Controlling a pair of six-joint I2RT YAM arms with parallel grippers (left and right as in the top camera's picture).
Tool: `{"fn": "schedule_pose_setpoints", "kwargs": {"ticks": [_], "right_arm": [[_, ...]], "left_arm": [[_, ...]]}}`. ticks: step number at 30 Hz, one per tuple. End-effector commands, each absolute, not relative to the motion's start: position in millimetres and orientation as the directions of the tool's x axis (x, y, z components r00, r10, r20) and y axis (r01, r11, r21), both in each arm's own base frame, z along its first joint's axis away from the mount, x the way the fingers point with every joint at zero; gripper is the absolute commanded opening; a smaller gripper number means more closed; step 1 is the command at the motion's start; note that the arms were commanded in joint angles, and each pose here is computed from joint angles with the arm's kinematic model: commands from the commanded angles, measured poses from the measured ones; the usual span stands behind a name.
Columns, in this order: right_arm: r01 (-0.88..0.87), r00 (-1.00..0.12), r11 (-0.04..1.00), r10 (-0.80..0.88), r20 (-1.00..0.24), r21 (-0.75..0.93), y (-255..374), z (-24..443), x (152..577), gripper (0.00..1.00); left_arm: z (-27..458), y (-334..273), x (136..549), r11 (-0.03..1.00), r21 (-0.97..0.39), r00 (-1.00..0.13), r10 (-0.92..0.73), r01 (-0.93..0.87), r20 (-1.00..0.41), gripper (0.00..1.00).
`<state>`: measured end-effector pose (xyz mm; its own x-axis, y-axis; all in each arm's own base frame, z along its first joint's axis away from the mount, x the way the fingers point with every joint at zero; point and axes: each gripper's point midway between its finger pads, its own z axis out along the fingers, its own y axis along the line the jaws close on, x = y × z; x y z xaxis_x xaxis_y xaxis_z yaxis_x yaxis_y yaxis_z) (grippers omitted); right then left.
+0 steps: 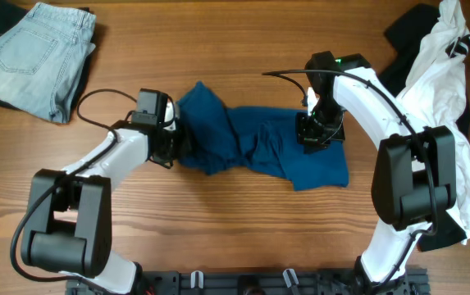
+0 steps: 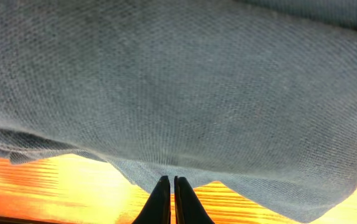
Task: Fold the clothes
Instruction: 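Push both grippers toward center, bunching the teal shirt inward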
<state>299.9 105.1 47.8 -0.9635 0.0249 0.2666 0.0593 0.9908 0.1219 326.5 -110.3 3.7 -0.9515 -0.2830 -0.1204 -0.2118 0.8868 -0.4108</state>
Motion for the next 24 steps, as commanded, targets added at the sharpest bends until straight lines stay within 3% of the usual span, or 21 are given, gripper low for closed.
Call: {"fn": "schedule_pose_setpoints", "kwargs": {"ticks": [1,10,19,24], "right_arm": [[0.039,-0.958,0.990,-0.001,0.286,0.134,108,44,296,0.04],[0.019,-0.959,0.989,-0.024,0.283,0.148,109,44,296,0.04],[-0.101,-0.970,0.935,-0.168,0.173,0.341,139,46,315,0.04],[-0.082,-0.962,0.934,-0.166,0.217,0.348,141,29,313,0.04]], "left_arm": [[-12,-72,315,0.887,-0.309,-0.922,-0.382,-0.344,-0.069,0.04],[-17,-42,292,0.866,-0.259,-0.899,-0.436,-0.428,0.026,0.04],[-17,-44,285,0.867,-0.252,-0.900,-0.431,-0.431,0.056,0.04],[-16,-48,285,0.861,-0.273,-0.901,-0.429,-0.430,0.066,0.04]]}}
